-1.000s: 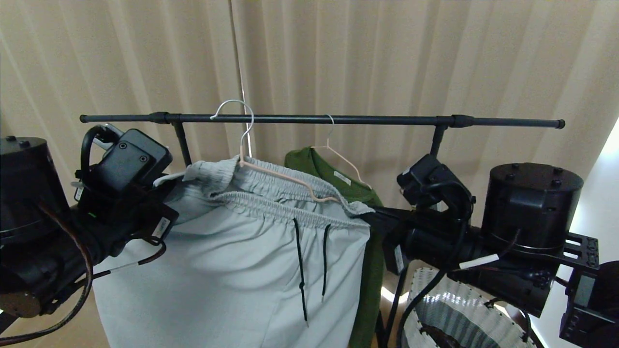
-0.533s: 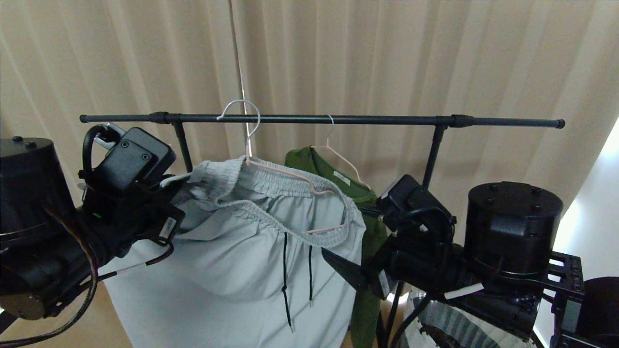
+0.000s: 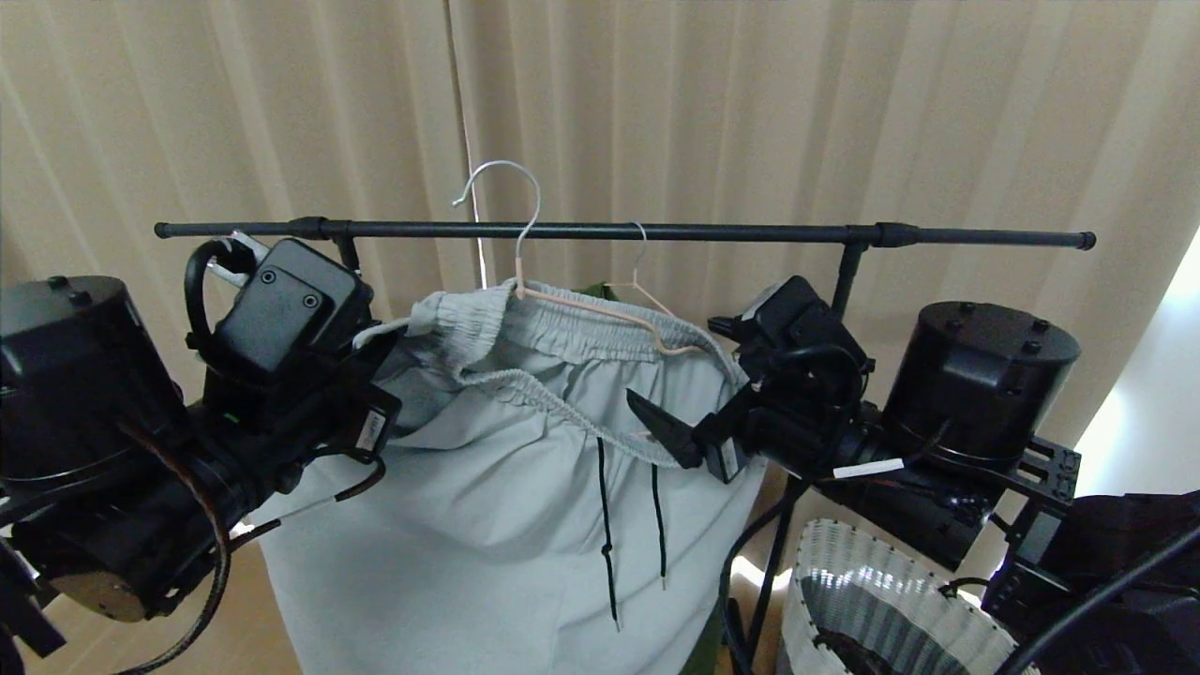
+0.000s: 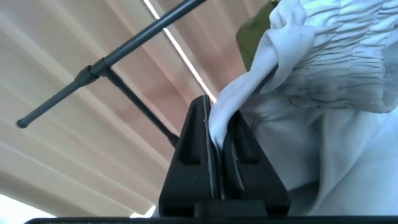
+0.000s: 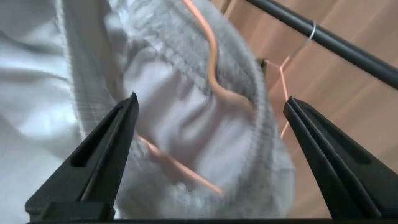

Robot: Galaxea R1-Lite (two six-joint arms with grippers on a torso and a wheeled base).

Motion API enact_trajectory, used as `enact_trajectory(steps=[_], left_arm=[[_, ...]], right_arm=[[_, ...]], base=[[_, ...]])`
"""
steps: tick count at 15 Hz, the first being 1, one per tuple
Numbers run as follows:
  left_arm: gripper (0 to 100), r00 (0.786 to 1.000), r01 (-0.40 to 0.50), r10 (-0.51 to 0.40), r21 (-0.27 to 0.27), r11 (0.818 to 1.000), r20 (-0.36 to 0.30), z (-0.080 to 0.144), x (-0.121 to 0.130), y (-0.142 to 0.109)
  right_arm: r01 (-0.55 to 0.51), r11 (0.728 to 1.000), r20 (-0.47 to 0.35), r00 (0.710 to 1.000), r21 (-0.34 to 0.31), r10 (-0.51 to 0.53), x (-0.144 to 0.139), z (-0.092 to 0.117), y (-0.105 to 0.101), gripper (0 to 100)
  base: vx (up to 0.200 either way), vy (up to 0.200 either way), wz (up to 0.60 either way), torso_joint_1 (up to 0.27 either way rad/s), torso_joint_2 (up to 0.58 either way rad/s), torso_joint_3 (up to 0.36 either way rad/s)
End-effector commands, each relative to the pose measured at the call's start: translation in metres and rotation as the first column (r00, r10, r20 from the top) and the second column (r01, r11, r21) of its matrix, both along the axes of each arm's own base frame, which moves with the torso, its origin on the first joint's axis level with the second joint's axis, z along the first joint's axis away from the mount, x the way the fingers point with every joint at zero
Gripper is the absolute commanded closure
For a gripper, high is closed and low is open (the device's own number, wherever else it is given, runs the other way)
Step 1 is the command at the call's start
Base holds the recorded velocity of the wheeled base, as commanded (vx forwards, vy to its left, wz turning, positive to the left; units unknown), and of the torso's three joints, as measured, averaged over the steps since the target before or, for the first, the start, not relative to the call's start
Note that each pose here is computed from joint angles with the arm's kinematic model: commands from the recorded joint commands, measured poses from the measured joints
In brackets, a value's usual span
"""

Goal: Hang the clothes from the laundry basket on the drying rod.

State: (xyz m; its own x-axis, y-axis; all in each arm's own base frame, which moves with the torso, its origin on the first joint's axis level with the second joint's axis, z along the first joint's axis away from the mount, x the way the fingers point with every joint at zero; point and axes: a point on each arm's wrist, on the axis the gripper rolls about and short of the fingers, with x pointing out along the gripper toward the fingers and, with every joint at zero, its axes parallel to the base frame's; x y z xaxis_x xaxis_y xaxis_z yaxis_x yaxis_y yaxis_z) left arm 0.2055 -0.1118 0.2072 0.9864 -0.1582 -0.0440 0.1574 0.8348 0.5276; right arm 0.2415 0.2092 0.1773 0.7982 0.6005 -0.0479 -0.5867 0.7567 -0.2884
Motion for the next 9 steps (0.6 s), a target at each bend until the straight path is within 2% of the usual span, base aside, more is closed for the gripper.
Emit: enact_trajectory(steps=[1,2,9], left_arm=[[100,1.0,0.002,-0.002,0.023,1.0,-0.028,-0.012,0.003,-0.003],[100,1.0,0.007,-0.006,0.026,1.0,-0.028,-0.012,0.003,-0.003],[100,0.996,0.085,-0.085,0.015,0.996,0.009,-0.002,-0.016,-0.013]], right_arm=[[0.004,1.0,0.01,1.0,0.006,-0.004,0.007,0.002,0.005,0],[0.004,1.0,0.023,1.0,0.016,-0.004,0.009,0.006,0.007,0],[0.005,1.0,0.076,0.997,-0.024,-0.003,0.017,0.017,0.013,0]], base=[[0.0,0.0,0.0,0.0,0.0,0.0],[0.0,0.0,0.0,0.0,0.0,0.0],[0.0,0.0,0.0,0.0,0.0,0.0]])
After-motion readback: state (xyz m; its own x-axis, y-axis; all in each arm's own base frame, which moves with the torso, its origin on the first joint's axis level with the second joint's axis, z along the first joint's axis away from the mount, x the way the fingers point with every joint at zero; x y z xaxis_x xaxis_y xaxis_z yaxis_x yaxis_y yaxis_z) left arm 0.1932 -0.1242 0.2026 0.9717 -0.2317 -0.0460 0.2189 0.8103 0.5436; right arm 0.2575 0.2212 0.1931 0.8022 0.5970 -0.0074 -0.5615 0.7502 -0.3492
